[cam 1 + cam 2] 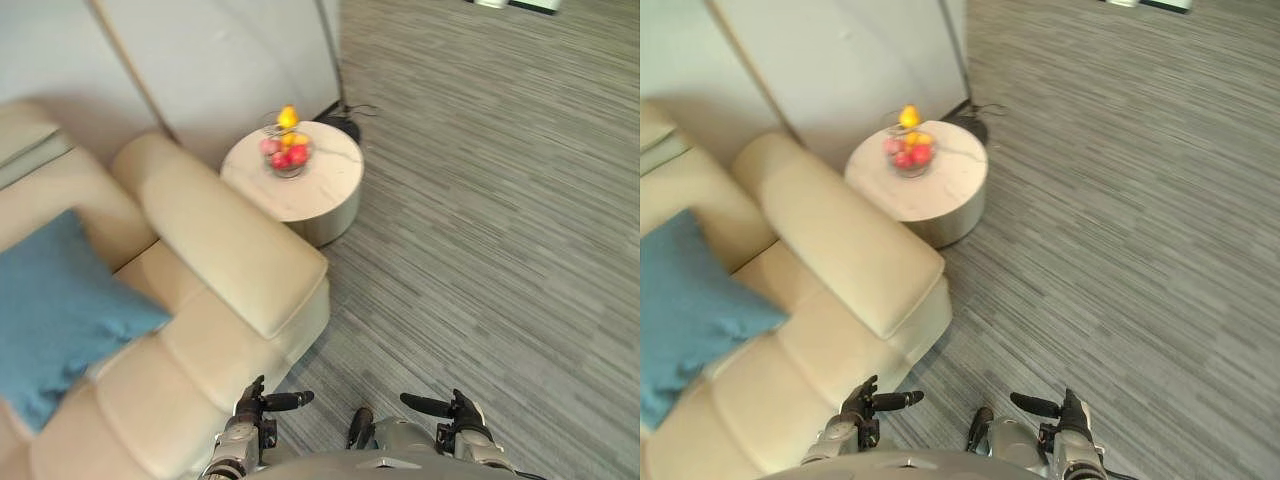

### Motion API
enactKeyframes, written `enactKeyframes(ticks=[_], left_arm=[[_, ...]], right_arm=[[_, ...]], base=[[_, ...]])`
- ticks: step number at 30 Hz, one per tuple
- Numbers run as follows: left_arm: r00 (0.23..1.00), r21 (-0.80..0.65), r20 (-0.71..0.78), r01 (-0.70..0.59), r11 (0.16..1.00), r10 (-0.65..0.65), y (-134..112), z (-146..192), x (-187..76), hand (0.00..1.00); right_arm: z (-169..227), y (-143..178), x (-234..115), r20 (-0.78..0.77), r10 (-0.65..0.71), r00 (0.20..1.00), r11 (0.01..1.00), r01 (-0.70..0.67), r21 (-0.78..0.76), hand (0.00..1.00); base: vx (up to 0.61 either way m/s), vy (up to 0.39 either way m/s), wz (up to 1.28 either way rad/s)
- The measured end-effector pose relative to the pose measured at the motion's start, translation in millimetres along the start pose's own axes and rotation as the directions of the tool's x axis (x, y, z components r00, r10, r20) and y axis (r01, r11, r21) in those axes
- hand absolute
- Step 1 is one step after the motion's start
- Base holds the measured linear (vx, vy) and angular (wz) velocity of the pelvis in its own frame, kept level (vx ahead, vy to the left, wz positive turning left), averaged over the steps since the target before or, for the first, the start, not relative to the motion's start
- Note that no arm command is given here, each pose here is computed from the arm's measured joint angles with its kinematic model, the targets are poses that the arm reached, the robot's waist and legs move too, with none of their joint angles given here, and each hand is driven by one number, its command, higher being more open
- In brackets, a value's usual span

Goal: Pick up cushions and gather them together orderly.

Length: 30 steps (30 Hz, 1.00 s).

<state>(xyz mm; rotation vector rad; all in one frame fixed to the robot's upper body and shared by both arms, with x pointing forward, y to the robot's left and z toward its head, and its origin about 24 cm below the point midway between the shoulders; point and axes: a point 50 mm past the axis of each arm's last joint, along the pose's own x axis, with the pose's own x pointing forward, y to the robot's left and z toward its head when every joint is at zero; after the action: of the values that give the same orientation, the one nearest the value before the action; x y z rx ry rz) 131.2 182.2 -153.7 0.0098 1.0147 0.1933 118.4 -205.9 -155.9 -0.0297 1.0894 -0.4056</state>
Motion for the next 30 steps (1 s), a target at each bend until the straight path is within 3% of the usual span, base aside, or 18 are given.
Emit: enactKeyframes(ticks=[7, 10, 11, 13, 20, 23, 26, 30], left_arm=[[0.999, -0.066, 0.008, -0.031, 0.997, 0.031, 1.9, 2.4, -0.2, 1.00], [0.987, -0.327, -0.125, -0.139, 0.935, 0.103, 4.4, -23.5, -6.3, 1.00], [0.978, -0.334, -0.174, -0.168, 0.927, 0.115, 11.5, -30.2, -6.8, 1.00], [0.963, -0.238, -0.223, -0.205, 0.949, 0.152, 32.5, -46.3, -11.1, 1.00], [0.936, -0.200, -0.282, -0.274, 0.941, 0.212, 50.5, -87.0, -31.3, 1.00], [0.930, -0.192, -0.295, -0.283, 0.940, 0.220, 54.4, -91.1, -33.4, 1.00], [0.936, -0.129, -0.282, -0.254, 0.959, 0.210, 55.3, -89.9, -32.7, 1.00], [0.965, -0.039, -0.174, -0.208, 0.977, 0.198, 57.5, -66.1, -23.4, 1.00]], right_arm=[[-5.1, 1.5, -3.2, 0.005, -0.009, 1.000, 1.000, 0.009, 0.001, 1.00], [-4.2, -4.4, -2.7, 0.016, -0.025, 1.000, 1.000, 0.026, -0.018, 1.00], [-3.7, -4.0, -3.3, 0.024, -0.021, 0.999, 0.999, 0.022, -0.027, 1.00], [2.7, 10.8, -4.6, 0.044, 0.027, 0.999, 0.998, -0.024, -0.053, 1.00], [1.1, 41.0, -12.2, 0.050, 0.114, 0.992, 0.993, -0.112, -0.041, 1.00], [-0.3, 39.7, -11.7, 0.044, 0.110, 0.993, 0.993, -0.108, -0.042, 1.00], [-5.1, 18.8, -5.5, 0.016, 0.061, 0.998, 0.995, -0.060, -0.081, 1.00], [-9.5, -7.7, -0.1, -0.015, -0.006, 1.000, 0.994, 0.005, -0.107, 1.00]], base=[[0.12, 0.099, -1.32], [0.25, 0.285, -1.28], [0.25, 0.278, -1.00], [0.12, 0.120, -0.97], [0.09, 0.015, -1.19], [0.12, -0.180, -0.81], [0.10, -0.262, -0.68], [0.04, -0.169, -0.64]])
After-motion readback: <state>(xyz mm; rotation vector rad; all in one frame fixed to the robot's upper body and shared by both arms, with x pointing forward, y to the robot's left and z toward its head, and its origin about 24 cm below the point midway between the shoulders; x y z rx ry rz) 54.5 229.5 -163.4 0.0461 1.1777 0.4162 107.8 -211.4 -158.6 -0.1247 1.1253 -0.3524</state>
